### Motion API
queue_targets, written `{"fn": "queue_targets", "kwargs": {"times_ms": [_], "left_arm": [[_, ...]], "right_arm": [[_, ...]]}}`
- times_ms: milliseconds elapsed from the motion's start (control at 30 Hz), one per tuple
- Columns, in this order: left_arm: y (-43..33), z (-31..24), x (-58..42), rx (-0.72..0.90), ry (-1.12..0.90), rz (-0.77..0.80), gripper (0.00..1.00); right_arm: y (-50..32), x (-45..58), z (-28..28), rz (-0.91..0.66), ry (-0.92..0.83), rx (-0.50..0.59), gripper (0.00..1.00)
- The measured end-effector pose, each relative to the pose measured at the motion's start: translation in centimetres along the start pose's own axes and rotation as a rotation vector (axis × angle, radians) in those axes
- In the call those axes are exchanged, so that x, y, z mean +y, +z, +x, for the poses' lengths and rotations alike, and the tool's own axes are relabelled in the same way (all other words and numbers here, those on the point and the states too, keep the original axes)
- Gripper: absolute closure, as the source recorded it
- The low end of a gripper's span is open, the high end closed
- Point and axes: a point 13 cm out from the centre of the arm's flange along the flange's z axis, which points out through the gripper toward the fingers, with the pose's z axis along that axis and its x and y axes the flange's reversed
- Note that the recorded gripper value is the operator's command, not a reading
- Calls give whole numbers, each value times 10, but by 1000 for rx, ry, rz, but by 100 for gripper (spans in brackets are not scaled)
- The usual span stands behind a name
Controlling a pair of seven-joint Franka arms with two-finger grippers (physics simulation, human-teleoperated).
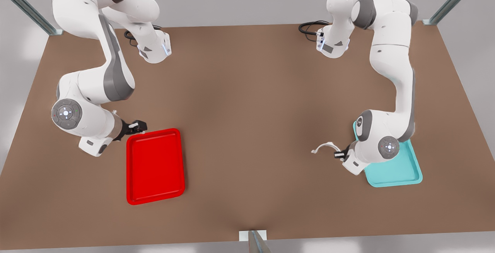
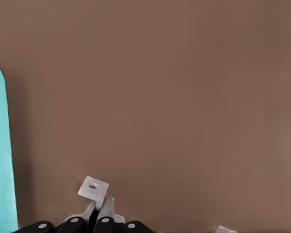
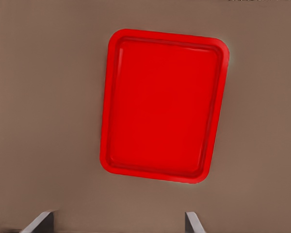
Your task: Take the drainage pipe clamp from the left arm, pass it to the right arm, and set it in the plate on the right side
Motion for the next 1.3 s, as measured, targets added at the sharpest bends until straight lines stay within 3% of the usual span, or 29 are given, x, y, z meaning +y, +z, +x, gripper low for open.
{"fn": "queue_targets", "kwargs": {"times_ms": [100,200,533,867,1300], "left_arm": [[14,34,-107,46,25,48,79],[20,60,-188,47,6,49,79],[39,98,-343,-32,-236,52,79],[44,106,-350,-7,-545,48,79],[46,117,-350,23,-586,25,79]], "right_arm": [[24,66,-20,-34,-153,4,0],[50,104,-63,-58,-290,-59,0],[101,216,-99,-20,-744,-189,0],[143,258,-83,-19,-1102,-182,0],[174,303,-105,55,-1427,-310,0]]}}
